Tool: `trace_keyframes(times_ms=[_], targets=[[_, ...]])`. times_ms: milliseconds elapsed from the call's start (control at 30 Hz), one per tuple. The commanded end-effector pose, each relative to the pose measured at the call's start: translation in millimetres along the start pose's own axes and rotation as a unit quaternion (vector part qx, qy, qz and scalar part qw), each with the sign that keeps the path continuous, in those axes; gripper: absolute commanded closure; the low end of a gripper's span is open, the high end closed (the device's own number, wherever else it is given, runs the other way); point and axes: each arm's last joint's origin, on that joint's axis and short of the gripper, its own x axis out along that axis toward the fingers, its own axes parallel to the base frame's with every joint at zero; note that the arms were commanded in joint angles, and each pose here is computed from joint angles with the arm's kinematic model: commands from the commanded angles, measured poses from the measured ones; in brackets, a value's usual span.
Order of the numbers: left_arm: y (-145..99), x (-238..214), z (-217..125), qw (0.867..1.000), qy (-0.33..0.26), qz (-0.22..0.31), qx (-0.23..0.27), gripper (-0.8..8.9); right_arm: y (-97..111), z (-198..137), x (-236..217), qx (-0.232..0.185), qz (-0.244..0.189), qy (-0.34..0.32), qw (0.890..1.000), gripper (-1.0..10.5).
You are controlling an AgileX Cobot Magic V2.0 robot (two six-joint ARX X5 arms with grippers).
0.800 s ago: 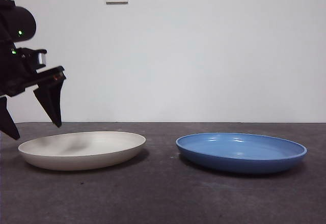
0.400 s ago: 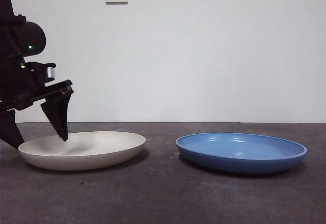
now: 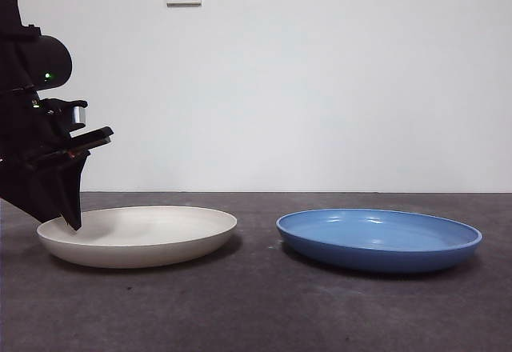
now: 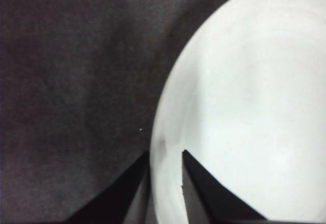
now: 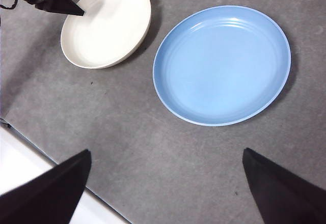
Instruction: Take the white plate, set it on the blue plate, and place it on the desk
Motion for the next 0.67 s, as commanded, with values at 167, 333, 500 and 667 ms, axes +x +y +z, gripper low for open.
trace_keyframes(times_ms=[167, 333, 500, 667], targets=[[0, 3, 5, 1.0, -0.002, 0.014, -0.001, 8.05, 2, 4, -3, -0.005, 0.002, -0.009, 1.0, 4.7], [1, 3, 5, 1.0, -0.005, 0.015, -0.02, 8.05, 2, 4, -3, -0.005, 0.002, -0.009, 1.0, 4.7], [-2, -8, 7, 1.0, -0.021, 0.013, -0.019, 8.05, 2, 4, -3, -0.005, 0.002, -0.009, 1.0, 4.7], [-10, -35, 14, 0.998, -0.064, 0.005, -0.02, 8.05, 2, 4, -3, -0.006, 0.001, -0.01, 1.0, 4.7]])
